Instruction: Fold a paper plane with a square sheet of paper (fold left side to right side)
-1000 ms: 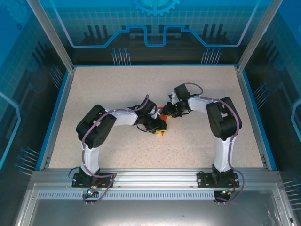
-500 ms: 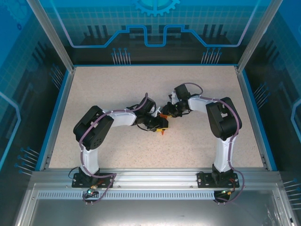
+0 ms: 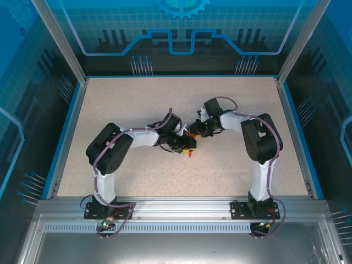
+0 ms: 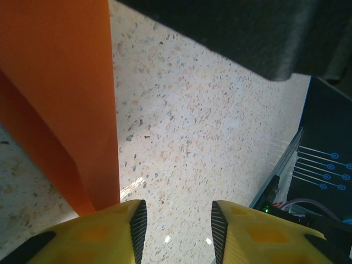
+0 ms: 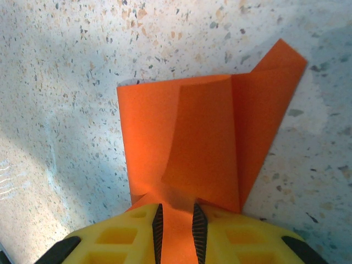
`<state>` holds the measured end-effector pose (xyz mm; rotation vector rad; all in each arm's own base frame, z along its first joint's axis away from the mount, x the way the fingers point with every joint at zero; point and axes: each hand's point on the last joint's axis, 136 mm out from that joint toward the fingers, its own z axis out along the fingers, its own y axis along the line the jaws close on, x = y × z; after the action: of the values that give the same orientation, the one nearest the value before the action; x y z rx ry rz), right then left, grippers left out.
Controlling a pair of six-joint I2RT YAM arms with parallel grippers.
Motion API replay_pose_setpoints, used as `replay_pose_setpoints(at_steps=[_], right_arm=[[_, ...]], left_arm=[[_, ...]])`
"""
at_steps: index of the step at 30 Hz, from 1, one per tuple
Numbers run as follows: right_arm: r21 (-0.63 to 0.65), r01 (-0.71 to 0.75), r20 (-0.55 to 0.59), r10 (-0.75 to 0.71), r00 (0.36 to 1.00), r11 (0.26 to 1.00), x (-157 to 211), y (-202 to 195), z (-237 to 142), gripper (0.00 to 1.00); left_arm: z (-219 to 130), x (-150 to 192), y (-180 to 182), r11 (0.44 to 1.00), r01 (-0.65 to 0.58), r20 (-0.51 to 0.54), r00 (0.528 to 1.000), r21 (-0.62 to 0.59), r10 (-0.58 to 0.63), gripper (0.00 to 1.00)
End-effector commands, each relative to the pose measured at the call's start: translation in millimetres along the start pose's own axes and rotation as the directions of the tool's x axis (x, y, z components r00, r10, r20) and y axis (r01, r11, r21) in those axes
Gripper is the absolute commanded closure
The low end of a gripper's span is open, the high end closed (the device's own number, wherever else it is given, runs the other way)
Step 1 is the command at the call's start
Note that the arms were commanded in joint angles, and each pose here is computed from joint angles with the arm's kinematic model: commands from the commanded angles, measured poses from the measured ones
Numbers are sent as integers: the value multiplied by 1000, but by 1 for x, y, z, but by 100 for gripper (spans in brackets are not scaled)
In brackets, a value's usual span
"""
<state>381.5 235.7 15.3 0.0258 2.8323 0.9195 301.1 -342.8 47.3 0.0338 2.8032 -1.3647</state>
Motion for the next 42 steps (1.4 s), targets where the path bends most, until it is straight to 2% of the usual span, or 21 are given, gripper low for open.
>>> replay_pose_setpoints(at_steps=[1,19,42], right_arm=[[107,-48,-109,59,992,993,32,-33,19,74],[107,-49,-109,61,992,993,32,-32,18,74],[108,-50,-109,62,992,993,32,-32,18,74]], left_arm=[[6,4,7,1000,2,-32,999,13,-2,61],[12,8,16,1000,20,-56,998,-5,-20,60],[20,19,26,994,21,-122,992,-110,-34,58]])
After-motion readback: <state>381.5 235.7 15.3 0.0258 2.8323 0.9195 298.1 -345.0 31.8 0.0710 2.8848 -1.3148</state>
